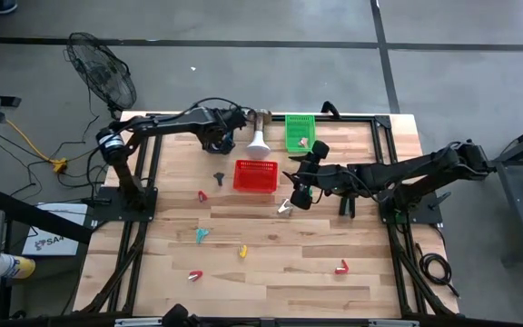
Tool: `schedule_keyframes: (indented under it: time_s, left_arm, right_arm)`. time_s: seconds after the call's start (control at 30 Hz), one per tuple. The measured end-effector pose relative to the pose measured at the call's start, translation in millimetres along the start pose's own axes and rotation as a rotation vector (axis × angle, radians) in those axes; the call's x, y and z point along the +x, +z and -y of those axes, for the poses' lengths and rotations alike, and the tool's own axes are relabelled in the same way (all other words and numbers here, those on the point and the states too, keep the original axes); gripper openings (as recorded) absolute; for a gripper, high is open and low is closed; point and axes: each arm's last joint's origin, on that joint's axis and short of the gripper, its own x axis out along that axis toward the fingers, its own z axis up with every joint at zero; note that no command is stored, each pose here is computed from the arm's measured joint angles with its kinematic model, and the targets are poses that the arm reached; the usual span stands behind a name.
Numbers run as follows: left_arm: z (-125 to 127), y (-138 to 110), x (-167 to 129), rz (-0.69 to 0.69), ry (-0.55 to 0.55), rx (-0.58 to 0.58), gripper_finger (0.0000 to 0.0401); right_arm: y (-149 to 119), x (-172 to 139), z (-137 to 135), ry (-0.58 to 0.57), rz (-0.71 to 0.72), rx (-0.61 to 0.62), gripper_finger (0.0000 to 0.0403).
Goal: Pick and place Stapler, Stapler remover, tape
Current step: Put the yellow tape into the black basket
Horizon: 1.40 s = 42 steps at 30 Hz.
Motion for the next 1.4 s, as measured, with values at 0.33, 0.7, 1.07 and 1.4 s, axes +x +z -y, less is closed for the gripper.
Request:
schedule_keyframes:
  time_s: [0.33, 0.7, 1.07, 1.4]
  left_arm:
    - [-0.3, -2.7, 2.7, -0.040, -0.016, -0.062, 0.0035]
    - [0.6, -4.0, 2.5, -0.062, -0.048, -0.165, 0.0035]
    - [1.2, -4.2, 2.6, -0.071, -0.064, -0.229, 0.0035]
    - [1.2, -4.0, 2.7, -0.071, -0.059, -0.282, 0.0061]
  right_arm:
    - [-0.1, -0.1, 0.1, -0.001, -0.001, 0.007, 0.0209]
    - [-0.2, -0.1, 0.0, 0.001, -0.002, 0.020, 0.0209]
    - [-0.2, -0.2, -0.7, 0.025, -0.001, 0.028, 0.0209]
    - [-0.1, -0.2, -0.7, 0.025, -0.001, 0.029, 0.0209]
